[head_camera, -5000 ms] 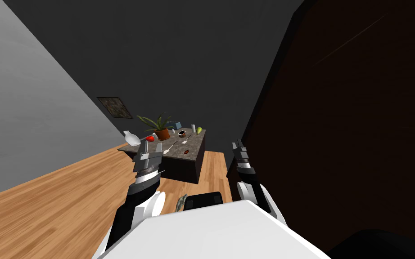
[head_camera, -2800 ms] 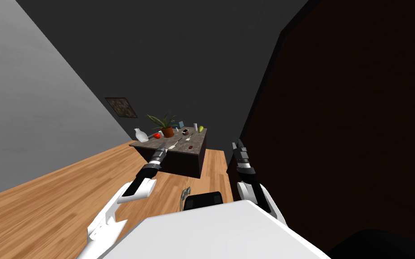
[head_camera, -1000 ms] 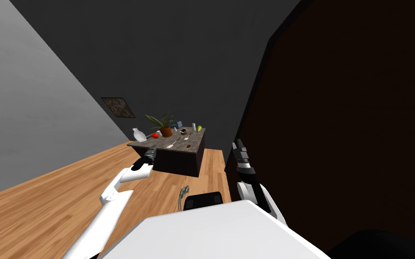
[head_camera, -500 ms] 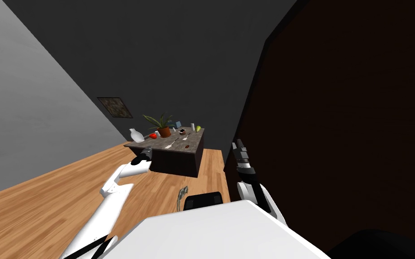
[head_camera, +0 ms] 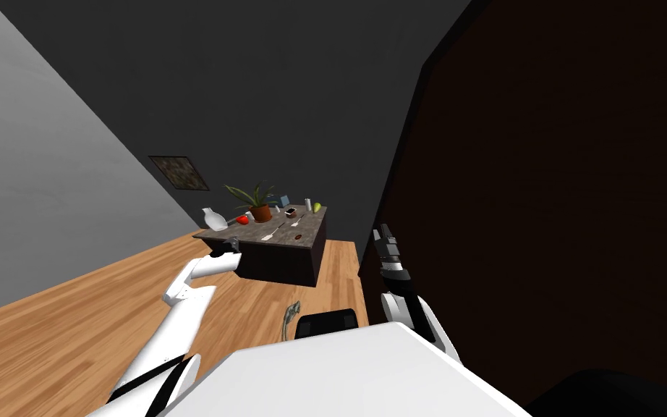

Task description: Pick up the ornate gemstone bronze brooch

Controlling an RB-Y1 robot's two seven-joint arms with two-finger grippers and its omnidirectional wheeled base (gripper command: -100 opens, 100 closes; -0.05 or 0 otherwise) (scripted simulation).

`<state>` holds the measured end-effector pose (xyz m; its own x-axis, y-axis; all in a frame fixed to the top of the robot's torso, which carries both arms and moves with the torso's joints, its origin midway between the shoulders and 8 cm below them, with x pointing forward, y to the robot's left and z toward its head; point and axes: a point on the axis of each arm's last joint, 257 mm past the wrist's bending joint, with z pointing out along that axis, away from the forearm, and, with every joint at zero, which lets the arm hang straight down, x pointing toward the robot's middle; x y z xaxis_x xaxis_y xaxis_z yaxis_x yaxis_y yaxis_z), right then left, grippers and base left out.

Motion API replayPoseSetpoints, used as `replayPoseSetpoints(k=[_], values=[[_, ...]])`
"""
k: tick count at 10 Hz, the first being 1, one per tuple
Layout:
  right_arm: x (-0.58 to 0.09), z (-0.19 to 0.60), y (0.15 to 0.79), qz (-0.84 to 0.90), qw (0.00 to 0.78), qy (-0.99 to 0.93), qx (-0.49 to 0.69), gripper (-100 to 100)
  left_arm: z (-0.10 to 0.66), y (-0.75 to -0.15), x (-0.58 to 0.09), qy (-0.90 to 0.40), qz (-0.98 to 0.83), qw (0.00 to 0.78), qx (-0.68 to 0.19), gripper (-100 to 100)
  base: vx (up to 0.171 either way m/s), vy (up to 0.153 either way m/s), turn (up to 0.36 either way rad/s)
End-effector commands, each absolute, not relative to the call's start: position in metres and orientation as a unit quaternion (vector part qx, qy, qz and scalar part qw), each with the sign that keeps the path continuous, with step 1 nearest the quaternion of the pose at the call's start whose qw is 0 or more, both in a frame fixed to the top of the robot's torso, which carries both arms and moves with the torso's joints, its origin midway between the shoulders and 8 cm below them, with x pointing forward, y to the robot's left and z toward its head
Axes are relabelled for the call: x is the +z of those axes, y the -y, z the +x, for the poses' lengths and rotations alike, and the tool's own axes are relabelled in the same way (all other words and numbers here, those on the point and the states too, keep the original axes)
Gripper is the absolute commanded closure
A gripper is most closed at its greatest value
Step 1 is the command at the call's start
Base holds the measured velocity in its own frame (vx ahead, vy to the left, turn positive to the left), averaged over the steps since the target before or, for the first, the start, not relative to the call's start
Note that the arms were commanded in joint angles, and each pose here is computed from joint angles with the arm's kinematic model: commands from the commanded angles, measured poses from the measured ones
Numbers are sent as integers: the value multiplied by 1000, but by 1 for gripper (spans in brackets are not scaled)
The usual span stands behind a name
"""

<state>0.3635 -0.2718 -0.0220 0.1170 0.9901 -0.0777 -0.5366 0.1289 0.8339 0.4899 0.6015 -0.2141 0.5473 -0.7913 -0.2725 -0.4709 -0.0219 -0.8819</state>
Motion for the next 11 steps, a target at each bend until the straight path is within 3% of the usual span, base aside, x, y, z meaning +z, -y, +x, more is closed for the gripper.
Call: replayPoseSetpoints(k=[1, 11], values=[[-22, 363, 272, 332, 669, -341, 570, 0, 486, -610, -224, -442, -720, 517, -134, -100, 24, -37, -25], [-22, 363, 272, 332, 669, -341, 570, 0, 462, -639, -243, -377, -813, 438, -73, -100, 30, -32, -25]])
